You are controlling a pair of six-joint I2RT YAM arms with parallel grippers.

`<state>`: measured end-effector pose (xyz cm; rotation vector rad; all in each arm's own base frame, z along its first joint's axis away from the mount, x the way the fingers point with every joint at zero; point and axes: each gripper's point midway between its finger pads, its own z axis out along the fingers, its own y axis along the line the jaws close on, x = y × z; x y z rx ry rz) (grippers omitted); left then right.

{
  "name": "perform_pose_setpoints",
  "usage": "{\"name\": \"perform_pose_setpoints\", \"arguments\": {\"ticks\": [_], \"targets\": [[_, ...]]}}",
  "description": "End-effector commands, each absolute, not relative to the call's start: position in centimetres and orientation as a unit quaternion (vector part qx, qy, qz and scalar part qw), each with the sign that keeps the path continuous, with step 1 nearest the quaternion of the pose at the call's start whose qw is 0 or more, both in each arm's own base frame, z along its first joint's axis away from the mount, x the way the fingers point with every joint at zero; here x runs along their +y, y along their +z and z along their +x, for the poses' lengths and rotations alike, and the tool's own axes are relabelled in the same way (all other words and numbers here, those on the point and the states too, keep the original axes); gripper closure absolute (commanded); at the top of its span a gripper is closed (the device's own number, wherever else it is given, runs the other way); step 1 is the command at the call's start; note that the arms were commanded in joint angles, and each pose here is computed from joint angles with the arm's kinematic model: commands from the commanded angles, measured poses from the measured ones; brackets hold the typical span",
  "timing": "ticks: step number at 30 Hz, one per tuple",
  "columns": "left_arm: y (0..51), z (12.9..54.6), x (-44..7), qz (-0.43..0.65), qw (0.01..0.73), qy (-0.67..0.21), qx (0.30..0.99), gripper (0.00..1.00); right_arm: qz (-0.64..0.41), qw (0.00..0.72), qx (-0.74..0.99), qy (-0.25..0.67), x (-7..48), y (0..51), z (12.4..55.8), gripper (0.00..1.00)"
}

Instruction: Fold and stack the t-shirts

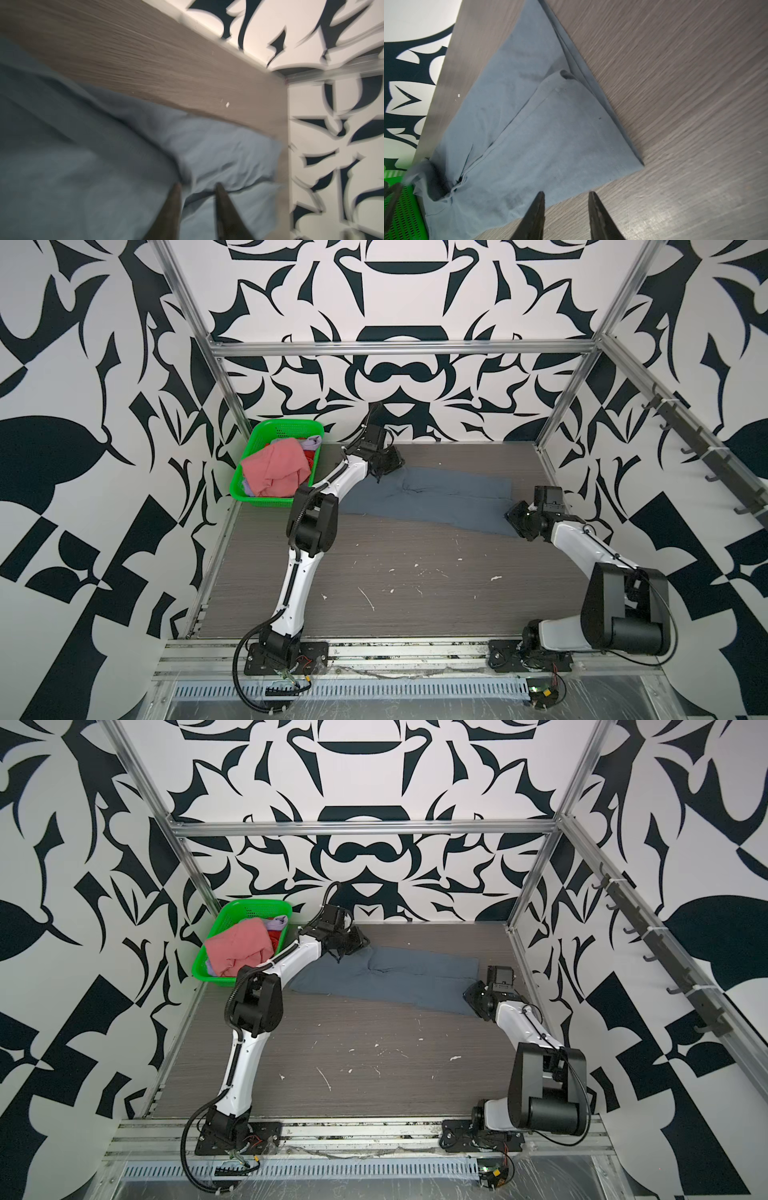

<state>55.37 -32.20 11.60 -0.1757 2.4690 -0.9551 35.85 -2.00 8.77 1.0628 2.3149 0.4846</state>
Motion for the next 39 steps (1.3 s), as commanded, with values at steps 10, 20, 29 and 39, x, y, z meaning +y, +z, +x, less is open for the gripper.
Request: {"name": "perform_pose_setpoints", "arguments": {"ticks": [10, 20, 29, 39], "targets": [[11.9, 56.1, -20.9, -0.121, 0.291, -0.251, 0.915, 0.48, 0.386, 0.283, 0.859, 0.182, -2.0, 9.5, 36.4, 0.62], [11.2, 56.5, -16.9, -0.110, 0.288, -0.235, 0.922, 0.48, 0.377, 0.291, 0.856, 0.203, -1.5, 10.0, 38.3, 0.62], [10.2, 60.8, -17.8, -0.111, 0.301, -0.229, 0.919, 0.48, 0.340, 0.315, 0.858, 0.222, 0.7, 11.4, 41.5, 0.62], [9.7, 53.3, -13.7, -0.139, 0.293, -0.158, 0.933, 0.49, 0.326, 0.283, 0.877, 0.210, 2.8, 8.6, 43.2, 0.62]]}}
